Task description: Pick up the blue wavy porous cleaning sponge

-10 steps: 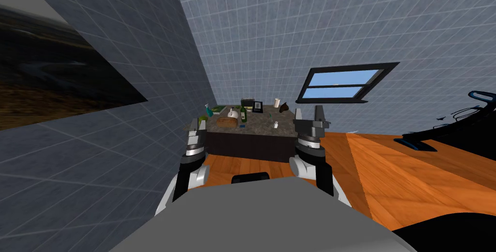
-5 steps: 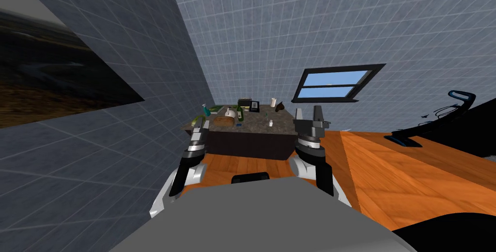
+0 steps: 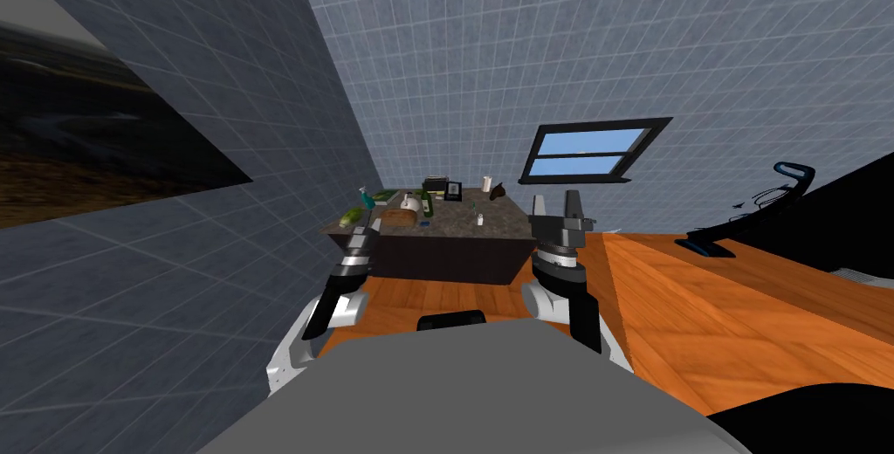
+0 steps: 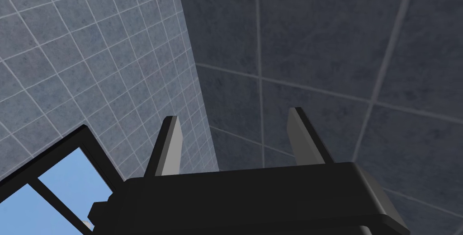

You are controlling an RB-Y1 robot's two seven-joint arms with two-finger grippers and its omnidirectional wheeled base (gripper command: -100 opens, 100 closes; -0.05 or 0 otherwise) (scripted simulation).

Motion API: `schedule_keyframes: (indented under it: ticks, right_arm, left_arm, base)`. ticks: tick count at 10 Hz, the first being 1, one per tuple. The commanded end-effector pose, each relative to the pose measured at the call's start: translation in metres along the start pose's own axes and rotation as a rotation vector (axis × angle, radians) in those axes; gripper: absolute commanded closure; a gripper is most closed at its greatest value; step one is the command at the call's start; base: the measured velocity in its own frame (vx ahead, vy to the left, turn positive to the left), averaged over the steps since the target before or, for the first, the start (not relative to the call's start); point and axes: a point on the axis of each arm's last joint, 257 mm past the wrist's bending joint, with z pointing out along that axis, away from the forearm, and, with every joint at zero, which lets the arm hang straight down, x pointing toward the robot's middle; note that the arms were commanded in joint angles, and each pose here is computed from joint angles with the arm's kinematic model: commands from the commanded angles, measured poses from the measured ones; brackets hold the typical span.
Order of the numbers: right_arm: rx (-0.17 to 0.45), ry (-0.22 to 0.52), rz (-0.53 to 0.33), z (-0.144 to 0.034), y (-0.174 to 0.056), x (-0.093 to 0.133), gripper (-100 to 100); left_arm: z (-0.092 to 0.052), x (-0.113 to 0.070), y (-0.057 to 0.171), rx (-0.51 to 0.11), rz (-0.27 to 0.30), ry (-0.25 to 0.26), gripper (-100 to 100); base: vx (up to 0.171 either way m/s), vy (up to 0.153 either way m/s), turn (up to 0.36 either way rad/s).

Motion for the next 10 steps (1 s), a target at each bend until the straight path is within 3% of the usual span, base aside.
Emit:
schedule_keyframes:
  ticks: [1, 8, 10]
  right_arm:
    - [0.0, 0.0, 0.0, 0.0, 0.0, 0.0, 0]
    - [0.0, 0.0, 0.0, 0.0, 0.0, 0.0, 0]
    - [0.0, 0.0, 0.0, 0.0, 0.0, 0.0, 0]
  left_arm:
    - [0.004, 0.0, 0.013, -0.037, -0.012, 0.008, -100]
    - [0.018, -0.01, 0.08, -0.247, -0.096, 0.05, -100]
    - [0.016, -0.01, 0.086, -0.271, -0.095, 0.049, -100]
  base:
    - [-0.036, -0.068, -0.021]
    - [-0.031, -0.07, -0.047]
    - [-0.014, -0.042, -0.012]
